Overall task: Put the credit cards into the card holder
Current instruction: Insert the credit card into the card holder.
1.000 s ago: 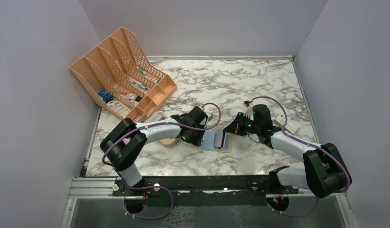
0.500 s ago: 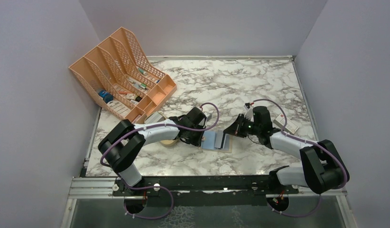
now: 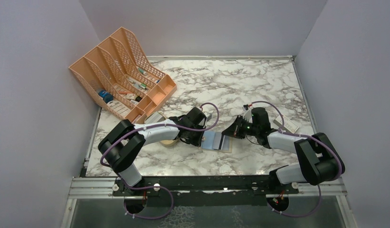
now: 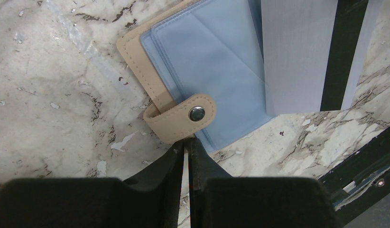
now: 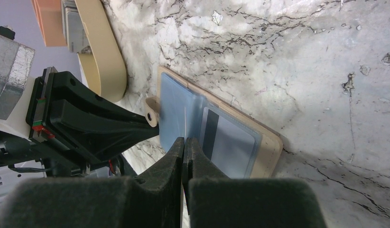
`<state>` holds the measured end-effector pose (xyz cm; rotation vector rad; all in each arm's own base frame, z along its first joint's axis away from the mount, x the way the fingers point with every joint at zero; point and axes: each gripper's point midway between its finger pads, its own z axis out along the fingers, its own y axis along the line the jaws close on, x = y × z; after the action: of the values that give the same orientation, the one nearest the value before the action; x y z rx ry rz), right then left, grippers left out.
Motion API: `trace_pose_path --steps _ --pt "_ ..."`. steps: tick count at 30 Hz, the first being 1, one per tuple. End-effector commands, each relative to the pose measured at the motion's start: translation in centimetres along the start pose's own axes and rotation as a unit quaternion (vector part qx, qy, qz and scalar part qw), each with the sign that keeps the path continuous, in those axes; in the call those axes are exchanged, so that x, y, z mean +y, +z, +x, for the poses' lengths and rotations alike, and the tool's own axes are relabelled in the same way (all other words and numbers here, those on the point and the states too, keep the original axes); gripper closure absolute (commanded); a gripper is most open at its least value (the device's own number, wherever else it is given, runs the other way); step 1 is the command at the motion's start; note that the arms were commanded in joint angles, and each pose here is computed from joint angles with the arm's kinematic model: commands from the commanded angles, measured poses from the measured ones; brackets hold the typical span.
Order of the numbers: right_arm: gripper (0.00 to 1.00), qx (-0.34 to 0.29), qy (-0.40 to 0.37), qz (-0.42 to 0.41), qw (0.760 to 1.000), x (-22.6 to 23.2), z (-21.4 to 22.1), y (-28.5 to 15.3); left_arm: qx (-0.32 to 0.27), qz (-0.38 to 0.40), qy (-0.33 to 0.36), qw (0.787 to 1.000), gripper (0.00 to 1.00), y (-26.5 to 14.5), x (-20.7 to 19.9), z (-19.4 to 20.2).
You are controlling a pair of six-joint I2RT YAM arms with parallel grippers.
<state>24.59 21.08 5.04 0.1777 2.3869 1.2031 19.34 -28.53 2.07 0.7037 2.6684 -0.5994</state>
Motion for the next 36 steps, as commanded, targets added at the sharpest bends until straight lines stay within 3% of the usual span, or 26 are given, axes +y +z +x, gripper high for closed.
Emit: trace_pose_path --steps 1,16,36 --pt "0.99 -0.008 -0.011 -0.007 1.000 -0.1 -0.3 0.1 0.004 0.008 0.002 1.000 0.87 0.0 -0.3 0.6" --pt "0.99 0.002 -0.005 0.013 1.000 -1.7 0.7 0.4 0.007 0.008 0.003 1.000 0.87 0.1 -0.2 0.8" --pt "0.99 0.032 -0.082 -0.025 0.996 -1.2 -0.3 2.4 0.011 0.010 0.016 1.000 0.87 0.7 -0.4 0.2"
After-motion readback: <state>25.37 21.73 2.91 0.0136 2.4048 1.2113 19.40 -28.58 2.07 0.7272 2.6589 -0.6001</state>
